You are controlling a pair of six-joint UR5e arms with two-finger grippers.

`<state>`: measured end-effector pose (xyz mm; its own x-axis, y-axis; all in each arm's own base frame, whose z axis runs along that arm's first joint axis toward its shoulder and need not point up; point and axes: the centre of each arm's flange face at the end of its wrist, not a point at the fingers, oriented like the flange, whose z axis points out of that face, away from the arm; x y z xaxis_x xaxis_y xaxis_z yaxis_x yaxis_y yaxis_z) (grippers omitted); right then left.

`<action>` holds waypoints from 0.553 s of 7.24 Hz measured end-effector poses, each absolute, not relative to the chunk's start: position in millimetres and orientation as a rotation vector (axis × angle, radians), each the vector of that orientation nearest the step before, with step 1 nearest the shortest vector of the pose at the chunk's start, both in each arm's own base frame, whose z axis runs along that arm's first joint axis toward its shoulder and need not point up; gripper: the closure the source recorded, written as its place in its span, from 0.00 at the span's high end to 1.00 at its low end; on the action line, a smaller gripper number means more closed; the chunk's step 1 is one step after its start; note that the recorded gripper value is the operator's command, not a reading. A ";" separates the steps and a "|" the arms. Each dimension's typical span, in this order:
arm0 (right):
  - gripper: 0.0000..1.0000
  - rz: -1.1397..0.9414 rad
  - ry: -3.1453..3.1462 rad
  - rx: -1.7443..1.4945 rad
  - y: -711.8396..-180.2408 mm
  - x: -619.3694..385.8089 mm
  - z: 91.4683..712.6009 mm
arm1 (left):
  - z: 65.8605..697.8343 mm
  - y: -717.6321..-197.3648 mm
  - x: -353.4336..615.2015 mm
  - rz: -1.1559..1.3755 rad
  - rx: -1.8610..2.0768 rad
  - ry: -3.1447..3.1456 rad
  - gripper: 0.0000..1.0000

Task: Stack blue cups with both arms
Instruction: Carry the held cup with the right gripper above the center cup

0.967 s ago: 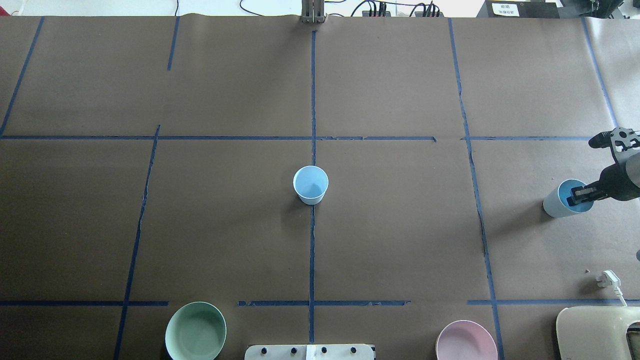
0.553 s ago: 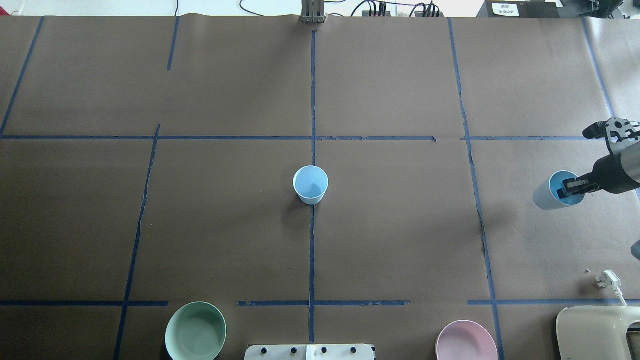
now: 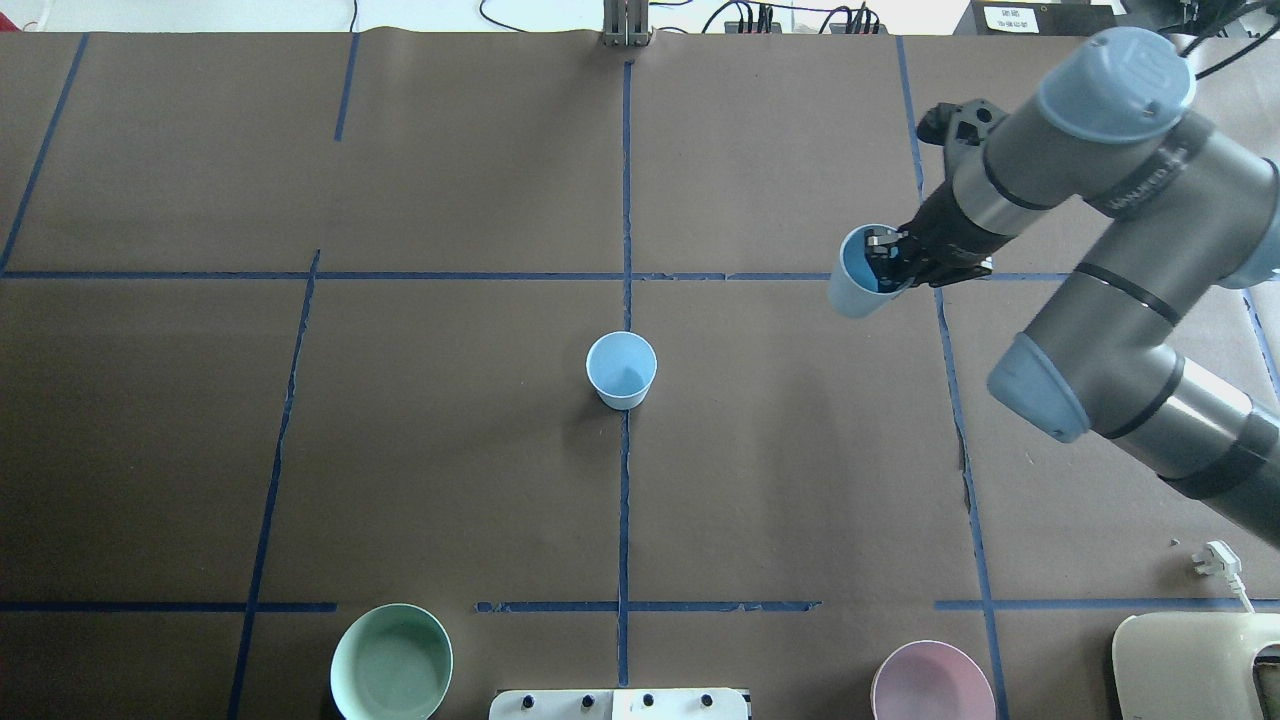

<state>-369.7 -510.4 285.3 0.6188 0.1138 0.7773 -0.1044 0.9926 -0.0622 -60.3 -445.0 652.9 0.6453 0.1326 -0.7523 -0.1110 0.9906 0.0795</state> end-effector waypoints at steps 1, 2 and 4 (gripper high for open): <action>0.00 0.170 -0.877 -0.020 -498.7 -406.0 238.9 | 652.8 -445.0 -60.3 0.138 0.027 0.859 1.00; 0.00 0.213 -0.867 -0.013 -479.9 -441.9 204.0 | 652.8 -445.0 -60.3 0.138 0.026 0.859 1.00; 0.00 0.266 -0.867 -0.014 -448.0 -501.0 160.3 | 653.1 -444.9 -60.1 0.137 0.025 0.860 1.00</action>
